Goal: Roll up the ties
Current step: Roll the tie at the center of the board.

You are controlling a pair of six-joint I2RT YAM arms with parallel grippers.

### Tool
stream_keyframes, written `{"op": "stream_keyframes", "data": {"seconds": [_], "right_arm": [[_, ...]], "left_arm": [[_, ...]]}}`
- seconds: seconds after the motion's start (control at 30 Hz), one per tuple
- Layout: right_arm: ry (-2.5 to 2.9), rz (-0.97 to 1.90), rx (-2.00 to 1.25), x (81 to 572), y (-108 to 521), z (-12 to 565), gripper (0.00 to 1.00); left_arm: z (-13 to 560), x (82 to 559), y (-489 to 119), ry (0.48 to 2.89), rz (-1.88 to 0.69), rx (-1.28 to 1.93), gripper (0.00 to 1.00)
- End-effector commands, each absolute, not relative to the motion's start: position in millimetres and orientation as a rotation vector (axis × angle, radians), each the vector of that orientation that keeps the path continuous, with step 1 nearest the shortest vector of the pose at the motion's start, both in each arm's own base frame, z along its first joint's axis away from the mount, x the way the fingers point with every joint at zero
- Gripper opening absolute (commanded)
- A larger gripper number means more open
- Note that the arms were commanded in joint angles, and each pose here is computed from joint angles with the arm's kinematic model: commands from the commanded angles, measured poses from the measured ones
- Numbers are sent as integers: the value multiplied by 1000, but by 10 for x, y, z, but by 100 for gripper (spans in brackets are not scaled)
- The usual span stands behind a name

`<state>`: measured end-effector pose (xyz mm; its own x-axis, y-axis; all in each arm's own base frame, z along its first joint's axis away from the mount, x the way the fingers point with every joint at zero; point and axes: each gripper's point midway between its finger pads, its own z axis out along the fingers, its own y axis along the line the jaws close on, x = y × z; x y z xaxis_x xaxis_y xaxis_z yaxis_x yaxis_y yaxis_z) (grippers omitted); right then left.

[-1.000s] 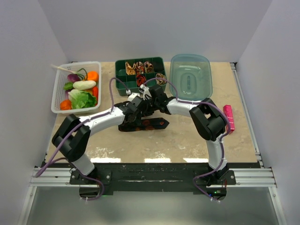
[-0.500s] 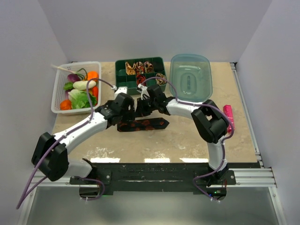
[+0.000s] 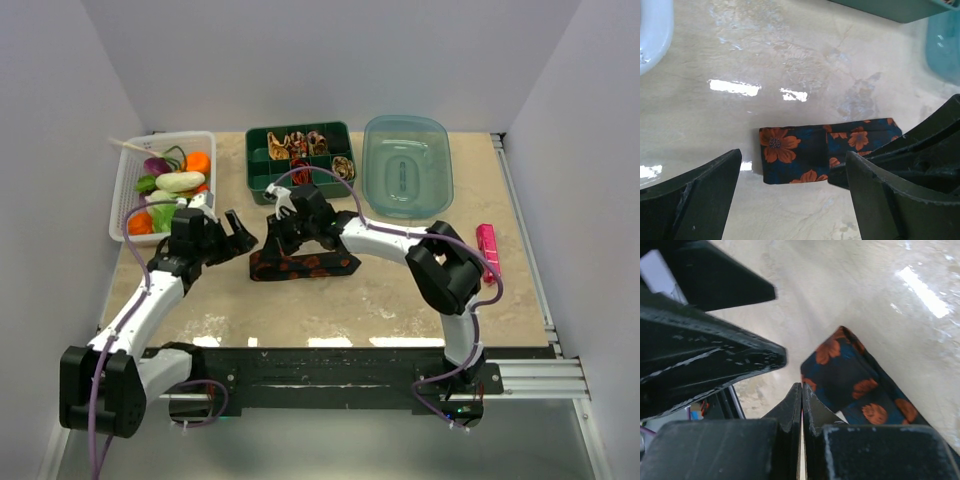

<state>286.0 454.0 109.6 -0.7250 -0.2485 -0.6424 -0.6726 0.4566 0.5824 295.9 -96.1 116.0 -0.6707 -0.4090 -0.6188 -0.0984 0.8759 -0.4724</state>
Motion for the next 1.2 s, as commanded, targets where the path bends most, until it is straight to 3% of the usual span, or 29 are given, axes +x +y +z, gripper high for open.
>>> {"op": "stream_keyframes", "data": {"seconds": [0.0, 0.67, 1.17], "right_arm": [[2185, 1191, -764, 2970, 4641, 1207, 0], [2363, 1006, -764, 2899, 4328, 503, 0], [2415, 989, -766, 2765, 4177, 299, 0]], "left_arm": [[1260, 2938, -1220, 2209, -857, -299, 90], [775, 2802, -1180, 2310, -845, -346, 89], [549, 2814, -1267, 2312, -934, -381, 85]]}}
